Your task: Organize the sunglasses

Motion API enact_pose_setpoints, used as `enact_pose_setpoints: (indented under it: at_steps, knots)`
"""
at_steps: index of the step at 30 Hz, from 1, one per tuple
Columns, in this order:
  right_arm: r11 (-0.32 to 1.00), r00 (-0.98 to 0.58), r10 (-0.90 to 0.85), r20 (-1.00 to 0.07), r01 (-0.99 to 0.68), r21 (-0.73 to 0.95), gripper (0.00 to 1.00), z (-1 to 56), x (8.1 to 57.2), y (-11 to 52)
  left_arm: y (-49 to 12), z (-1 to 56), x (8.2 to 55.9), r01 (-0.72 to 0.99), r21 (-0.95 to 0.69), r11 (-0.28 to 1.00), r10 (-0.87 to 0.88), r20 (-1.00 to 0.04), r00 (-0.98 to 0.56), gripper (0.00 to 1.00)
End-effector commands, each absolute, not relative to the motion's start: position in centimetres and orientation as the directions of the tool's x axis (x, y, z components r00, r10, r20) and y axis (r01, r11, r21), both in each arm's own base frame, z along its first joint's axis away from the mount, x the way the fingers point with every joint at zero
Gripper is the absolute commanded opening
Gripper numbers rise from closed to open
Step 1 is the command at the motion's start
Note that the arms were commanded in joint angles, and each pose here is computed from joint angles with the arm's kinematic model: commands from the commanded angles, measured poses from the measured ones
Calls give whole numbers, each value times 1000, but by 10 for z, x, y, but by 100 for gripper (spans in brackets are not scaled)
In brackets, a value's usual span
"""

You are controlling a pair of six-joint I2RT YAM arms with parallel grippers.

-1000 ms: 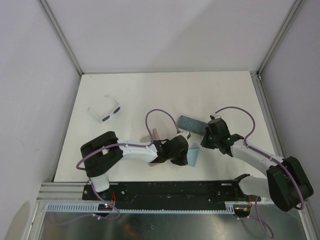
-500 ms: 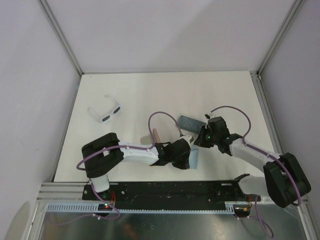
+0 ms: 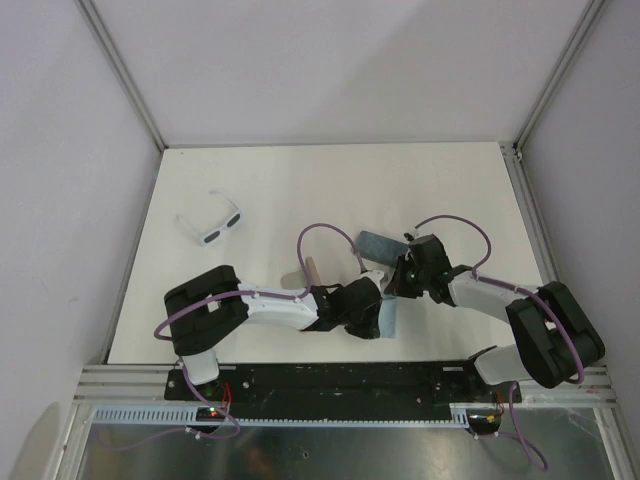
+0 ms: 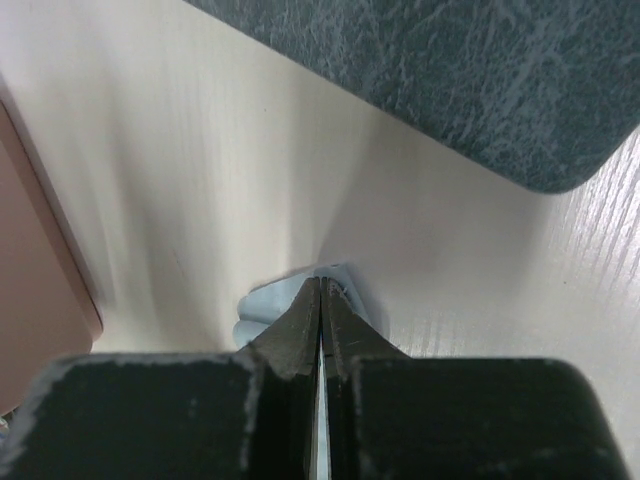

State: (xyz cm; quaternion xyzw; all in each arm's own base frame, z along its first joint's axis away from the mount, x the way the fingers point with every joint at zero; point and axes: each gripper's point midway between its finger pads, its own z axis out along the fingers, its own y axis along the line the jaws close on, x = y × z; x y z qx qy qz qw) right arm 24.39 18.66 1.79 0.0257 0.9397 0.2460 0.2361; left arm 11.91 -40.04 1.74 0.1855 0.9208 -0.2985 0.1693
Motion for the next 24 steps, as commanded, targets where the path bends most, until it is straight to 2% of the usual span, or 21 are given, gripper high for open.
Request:
enact_pose_setpoints:
  at_steps: [1, 10, 17, 22, 24]
  knots:
    - [927, -877, 171, -449, -11, 376, 0, -1, 252, 166, -392, 0, 108, 472, -440, 764, 311, -389, -867, 0]
    - [938, -849, 272, -453, 129, 321, 0, -4, 259, 140, -388, -2, 106, 469, -440, 766, 314, -379, -870, 0]
    - [932, -811, 298, -504, 134, 336, 0, 17, 261, 135, -386, -2, 105, 476, -436, 764, 322, -381, -867, 0]
    - [924, -782, 301, -546, 97, 370, 20, 41, 262, 136, -389, 6, 108, 501, -435, 748, 330, -411, -850, 0]
    - [920, -774, 306, -554, 92, 380, 23, 48, 261, 134, -392, 12, 110, 515, -438, 737, 334, -427, -840, 0]
